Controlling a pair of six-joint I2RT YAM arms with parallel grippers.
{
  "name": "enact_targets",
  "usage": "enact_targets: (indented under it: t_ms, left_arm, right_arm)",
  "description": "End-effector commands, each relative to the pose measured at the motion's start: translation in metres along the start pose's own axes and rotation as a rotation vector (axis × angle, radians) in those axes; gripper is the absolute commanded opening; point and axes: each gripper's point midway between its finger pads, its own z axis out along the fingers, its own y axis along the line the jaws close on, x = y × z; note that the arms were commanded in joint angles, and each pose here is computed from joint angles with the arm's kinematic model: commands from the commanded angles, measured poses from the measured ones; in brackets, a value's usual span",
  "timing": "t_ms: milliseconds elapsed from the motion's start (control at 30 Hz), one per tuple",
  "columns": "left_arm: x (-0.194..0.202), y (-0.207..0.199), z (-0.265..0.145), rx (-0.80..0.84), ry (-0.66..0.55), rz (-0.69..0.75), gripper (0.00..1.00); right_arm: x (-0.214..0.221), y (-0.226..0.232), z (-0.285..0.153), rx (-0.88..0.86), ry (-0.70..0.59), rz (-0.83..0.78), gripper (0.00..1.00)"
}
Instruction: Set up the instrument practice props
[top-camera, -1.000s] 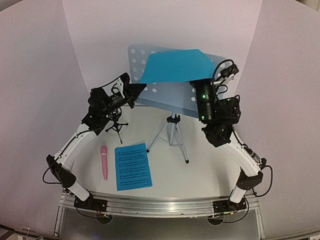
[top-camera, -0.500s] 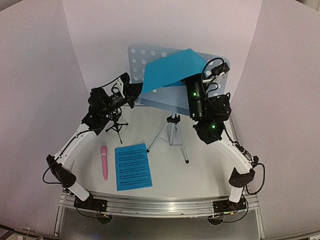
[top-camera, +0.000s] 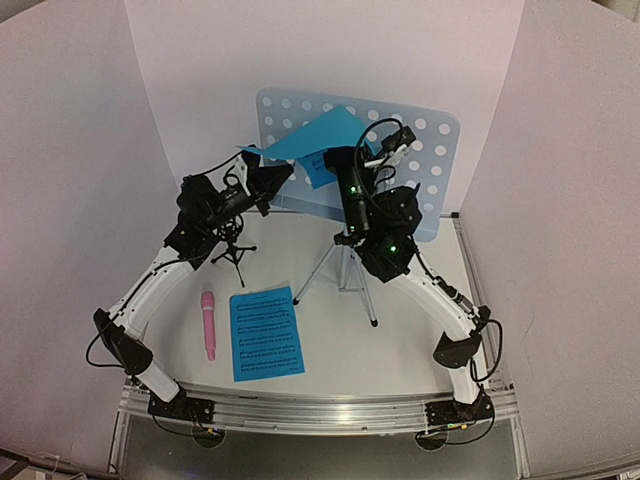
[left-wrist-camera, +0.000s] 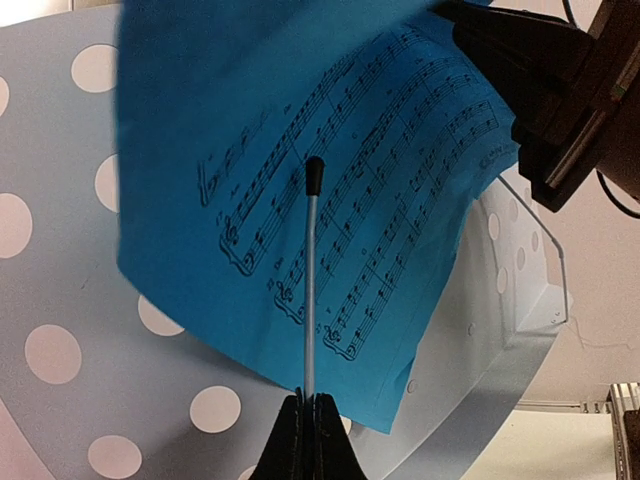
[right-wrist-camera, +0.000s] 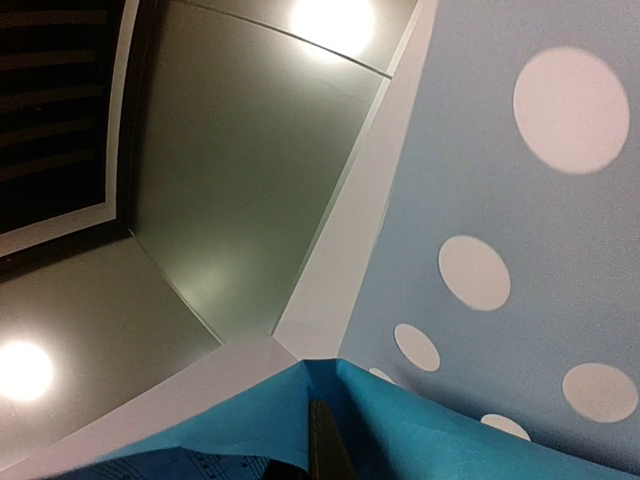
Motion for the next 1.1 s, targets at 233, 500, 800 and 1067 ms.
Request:
enact_targets:
  t_ms: [233, 500, 800, 1067]
  left_arm:
    - [-0.037, 0.000, -0.002, -0.007, -0.096, 0.041, 0.00]
    - [-0.038, 0.000, -0.003, -0.014, -0.092, 0.051, 0.00]
    - [-0.035, 0.001, -0.001, -0.013, -0.085, 0.053, 0.00]
    - [-0.033, 0.000, -0.001, -0.005, -0.077, 0.052, 0.00]
  right_arm:
    - [-0.005, 0.013, -0.003, -0.054, 0.039, 0.150, 0.00]
    - [-0.001, -0.018, -0.020, 0.070, 0.085, 0.090, 0.00]
    - [-0.014, -0.029, -0.035, 0.129, 0.108, 0.019, 0.00]
    - [-0.008, -0.046, -0.047, 0.195, 0.145, -0.024, 0.00]
